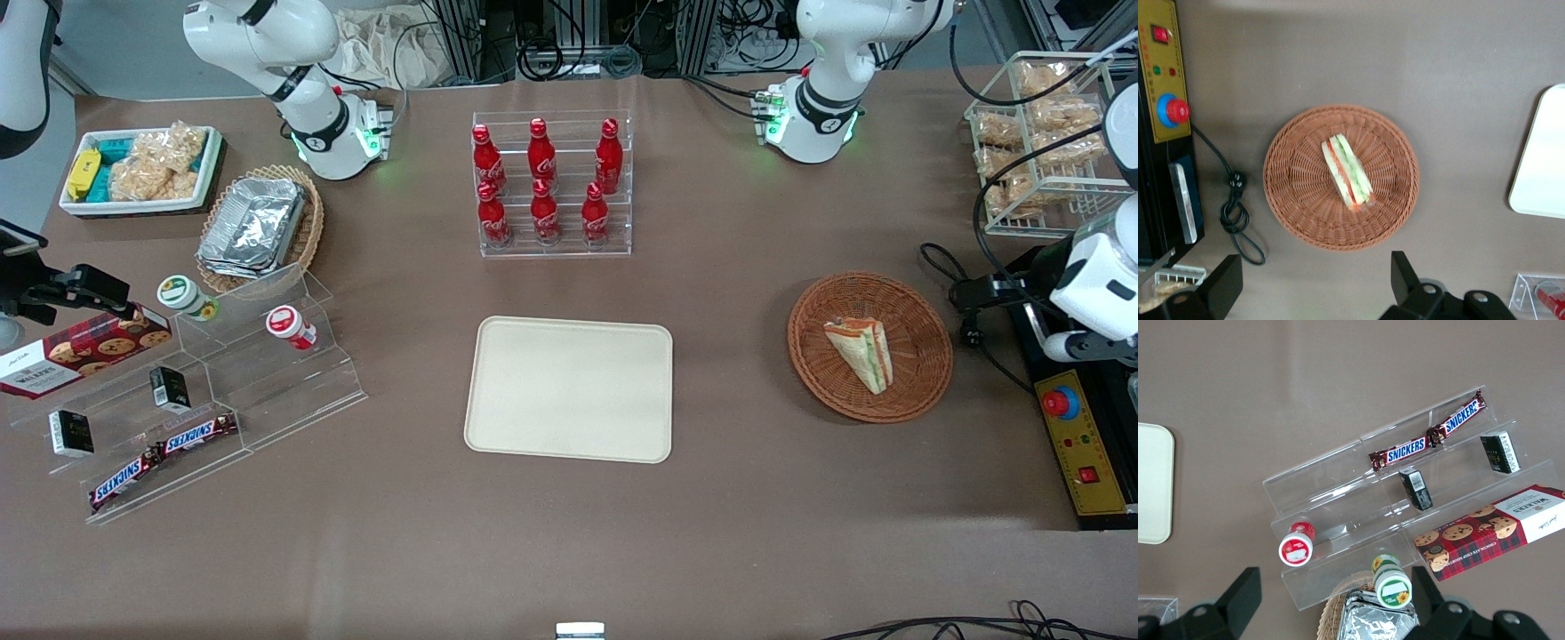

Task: Place sandwich from basket to tray
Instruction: 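Move the left gripper over the wicker basket toward the sandwich, then lower the left gripper and close it on the wrapped sandwich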

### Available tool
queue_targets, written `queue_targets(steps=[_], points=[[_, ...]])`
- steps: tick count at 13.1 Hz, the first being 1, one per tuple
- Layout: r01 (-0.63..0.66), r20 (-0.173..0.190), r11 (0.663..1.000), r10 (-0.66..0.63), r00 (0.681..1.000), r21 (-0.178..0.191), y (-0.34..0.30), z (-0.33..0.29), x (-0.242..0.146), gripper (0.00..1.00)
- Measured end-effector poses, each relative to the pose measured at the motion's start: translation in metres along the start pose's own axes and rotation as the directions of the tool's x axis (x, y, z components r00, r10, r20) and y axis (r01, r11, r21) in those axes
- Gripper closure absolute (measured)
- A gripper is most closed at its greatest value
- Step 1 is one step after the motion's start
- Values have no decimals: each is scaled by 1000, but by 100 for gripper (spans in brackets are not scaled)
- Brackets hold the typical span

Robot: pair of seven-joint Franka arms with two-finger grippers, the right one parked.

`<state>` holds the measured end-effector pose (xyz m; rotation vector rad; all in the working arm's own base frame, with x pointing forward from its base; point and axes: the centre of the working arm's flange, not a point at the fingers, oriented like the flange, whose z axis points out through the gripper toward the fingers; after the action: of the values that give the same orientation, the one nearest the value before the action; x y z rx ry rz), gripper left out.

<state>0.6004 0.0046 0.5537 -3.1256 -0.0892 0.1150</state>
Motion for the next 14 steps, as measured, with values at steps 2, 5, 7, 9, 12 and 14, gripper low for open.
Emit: queue_targets(steps=[2, 5, 7, 9, 12, 14], points=[[-2, -3, 1000, 2, 1000, 0, 0, 3, 4, 1], [-3, 7, 1000, 3, 1000, 0, 1, 11, 8, 1], [-4, 28, 1000, 4, 1000, 0, 1, 21, 11, 1], [-4, 77, 1000, 4, 997, 3, 2, 49, 9, 1], [29, 94, 1000, -29, 995, 6, 2, 112, 5, 1], [66, 110, 998, -66, 992, 10, 1, 157, -3, 1]])
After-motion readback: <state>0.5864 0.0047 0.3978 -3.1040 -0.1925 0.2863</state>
